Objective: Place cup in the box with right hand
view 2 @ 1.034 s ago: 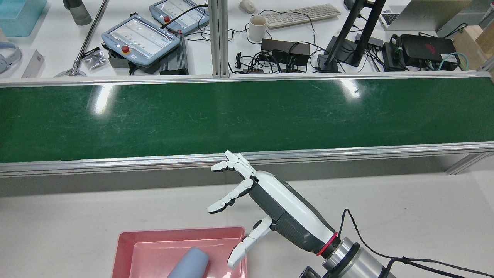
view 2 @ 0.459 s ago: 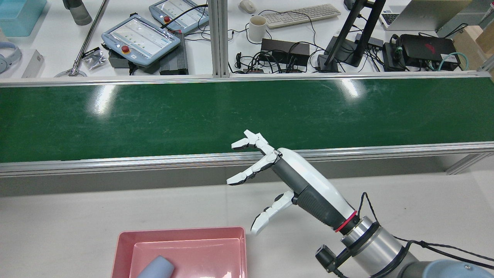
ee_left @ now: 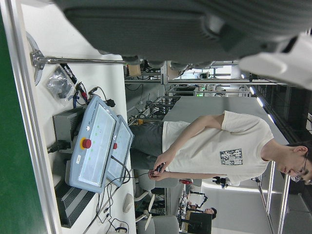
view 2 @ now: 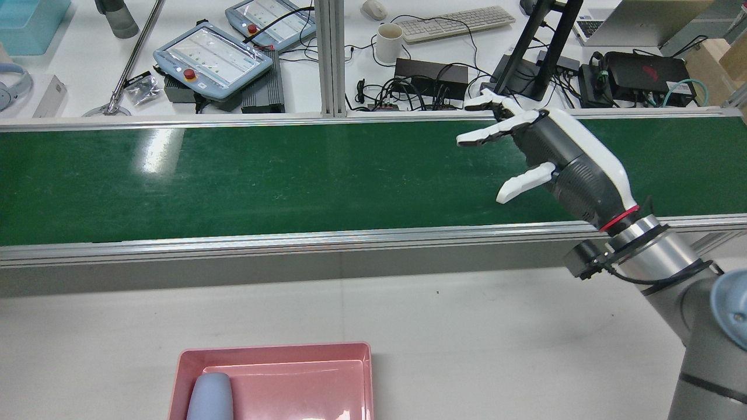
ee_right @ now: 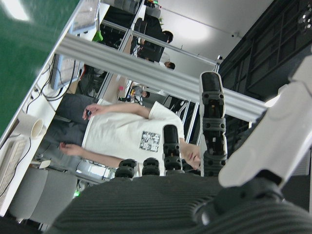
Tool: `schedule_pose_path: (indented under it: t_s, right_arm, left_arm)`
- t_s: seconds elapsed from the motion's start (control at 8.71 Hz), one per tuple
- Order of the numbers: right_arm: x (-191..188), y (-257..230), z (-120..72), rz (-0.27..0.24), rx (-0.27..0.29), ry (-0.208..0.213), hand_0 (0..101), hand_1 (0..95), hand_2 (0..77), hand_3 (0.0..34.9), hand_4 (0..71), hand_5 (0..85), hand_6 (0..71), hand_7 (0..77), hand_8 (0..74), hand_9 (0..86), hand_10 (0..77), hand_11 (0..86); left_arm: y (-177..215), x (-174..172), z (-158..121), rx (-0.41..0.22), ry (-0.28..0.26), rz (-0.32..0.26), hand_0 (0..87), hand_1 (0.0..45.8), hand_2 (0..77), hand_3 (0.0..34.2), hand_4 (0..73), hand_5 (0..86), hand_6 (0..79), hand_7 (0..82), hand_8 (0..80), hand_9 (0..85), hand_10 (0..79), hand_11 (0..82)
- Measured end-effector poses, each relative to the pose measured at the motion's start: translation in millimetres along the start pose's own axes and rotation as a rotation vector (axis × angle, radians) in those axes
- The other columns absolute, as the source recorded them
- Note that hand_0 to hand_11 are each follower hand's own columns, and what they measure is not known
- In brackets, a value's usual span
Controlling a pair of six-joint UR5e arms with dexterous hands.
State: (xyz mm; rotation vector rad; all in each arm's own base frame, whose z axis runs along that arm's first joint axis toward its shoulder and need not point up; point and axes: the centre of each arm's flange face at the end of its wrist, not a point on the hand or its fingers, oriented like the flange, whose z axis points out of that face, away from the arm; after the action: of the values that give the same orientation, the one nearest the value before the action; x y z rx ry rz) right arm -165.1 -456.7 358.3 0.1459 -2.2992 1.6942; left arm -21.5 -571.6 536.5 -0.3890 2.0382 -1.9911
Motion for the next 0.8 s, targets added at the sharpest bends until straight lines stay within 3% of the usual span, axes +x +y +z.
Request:
schedule_pose_path:
  t_s: [0.11, 0.23, 0.46, 0.69, 0.8]
  right_arm:
    - [-26.2, -39.0, 8.2, 0.020, 0.062, -0.025, 45, 0.5, 0.5, 0.0, 51.8, 0.5, 8.2, 36.5, 1.1, 9.3, 2.7, 1.1]
    - [-58.2, -74.5, 12.7, 0.022, 0.119, -0.064, 45, 0.5, 0.5, 0.0, 51.8, 0.5, 8.2, 38.2, 2.2, 9.3, 2.7, 2.2]
    - [-123.0, -148.5, 5.9, -0.003, 0.213, -0.139, 45, 0.5, 0.5, 0.0, 51.8, 0.5, 8.2, 37.6, 2.2, 9.3, 1.6, 2.2]
    - [-158.4, -242.9, -3.7, 0.021, 0.218, -0.156, 45, 0.5, 0.5, 0.0, 51.8, 0.5, 8.2, 37.6, 1.6, 9.8, 2.7, 4.4]
    - [-174.1, -281.4, -16.2, 0.026, 0.231, -0.163, 45, 0.5, 0.5, 0.0, 51.8, 0.5, 8.2, 36.0, 1.6, 12.0, 7.1, 9.3]
  left_arm:
    - [0.0, 0.0, 0.0, 0.000, 0.000, 0.000, 0.0, 0.5, 0.5, 0.0, 0.0, 0.0, 0.0, 0.0, 0.0, 0.0, 0.0, 0.0]
    - [0.0, 0.0, 0.0, 0.000, 0.000, 0.000, 0.0, 0.5, 0.5, 0.0, 0.0, 0.0, 0.0, 0.0, 0.0, 0.0, 0.0, 0.0]
    - [0.0, 0.2, -0.1, 0.000, 0.000, 0.000, 0.0, 0.5, 0.5, 0.0, 0.0, 0.0, 0.0, 0.0, 0.0, 0.0, 0.0, 0.0]
    - [0.3, 0.1, -0.1, -0.001, 0.000, 0.000, 0.0, 0.5, 0.5, 0.0, 0.0, 0.0, 0.0, 0.0, 0.0, 0.0, 0.0, 0.0]
    - [0.5, 0.1, -0.1, -0.001, 0.000, -0.001, 0.0, 0.5, 0.5, 0.0, 0.0, 0.0, 0.0, 0.0, 0.0, 0.0, 0.0, 0.0]
